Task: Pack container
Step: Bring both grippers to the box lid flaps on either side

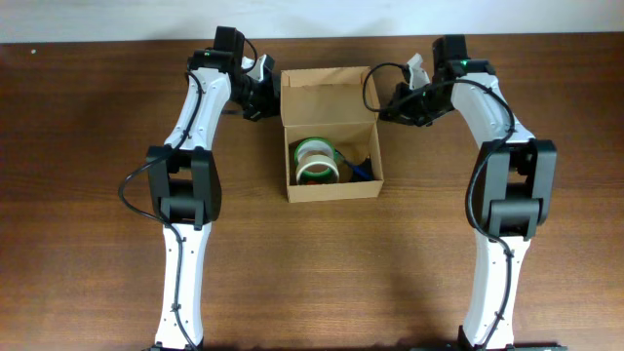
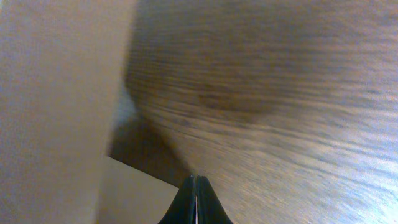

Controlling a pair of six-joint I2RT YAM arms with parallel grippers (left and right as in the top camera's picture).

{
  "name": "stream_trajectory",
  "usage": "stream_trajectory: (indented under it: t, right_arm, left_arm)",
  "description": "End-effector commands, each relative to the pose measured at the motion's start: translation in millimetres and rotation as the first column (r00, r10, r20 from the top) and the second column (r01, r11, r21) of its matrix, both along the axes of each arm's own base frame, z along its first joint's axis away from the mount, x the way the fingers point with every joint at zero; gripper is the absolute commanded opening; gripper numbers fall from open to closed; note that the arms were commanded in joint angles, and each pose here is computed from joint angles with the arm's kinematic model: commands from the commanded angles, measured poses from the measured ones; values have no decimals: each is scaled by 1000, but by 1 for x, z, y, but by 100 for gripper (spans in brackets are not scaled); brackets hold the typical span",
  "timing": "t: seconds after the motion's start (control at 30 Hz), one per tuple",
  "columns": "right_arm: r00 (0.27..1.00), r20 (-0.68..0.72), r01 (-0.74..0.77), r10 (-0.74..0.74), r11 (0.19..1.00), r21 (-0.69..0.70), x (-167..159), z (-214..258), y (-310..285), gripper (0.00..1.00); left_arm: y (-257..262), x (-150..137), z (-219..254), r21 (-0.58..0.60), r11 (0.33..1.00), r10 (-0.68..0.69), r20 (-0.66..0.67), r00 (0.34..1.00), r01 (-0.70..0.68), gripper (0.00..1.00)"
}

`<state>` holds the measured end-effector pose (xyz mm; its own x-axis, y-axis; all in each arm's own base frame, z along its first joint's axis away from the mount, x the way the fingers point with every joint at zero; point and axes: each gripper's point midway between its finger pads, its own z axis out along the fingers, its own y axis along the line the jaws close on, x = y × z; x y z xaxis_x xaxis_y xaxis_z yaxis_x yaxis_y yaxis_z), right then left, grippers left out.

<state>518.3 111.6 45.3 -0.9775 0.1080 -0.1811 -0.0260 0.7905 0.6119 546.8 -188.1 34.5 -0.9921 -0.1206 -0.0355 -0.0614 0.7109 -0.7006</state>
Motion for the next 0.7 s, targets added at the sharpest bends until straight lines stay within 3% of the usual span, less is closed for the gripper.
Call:
stream_trajectory:
  t: [0.0,0.27,0.67]
  right_arm:
    - [997,54,-67,62,994,87,2,14,21,4]
    - [982,149,-146,114,963,228,8,39,41,4]
    - [952,268,-217,151,948,235,19,72,45,4]
  left_arm:
    - [-6,3,7,-33,999,-6,21,1000,7,1]
    - [-16,23,25,-122,992,-24,144,989,42,2]
    - [-28,43,78,-262,954,-54,336,940,148,2]
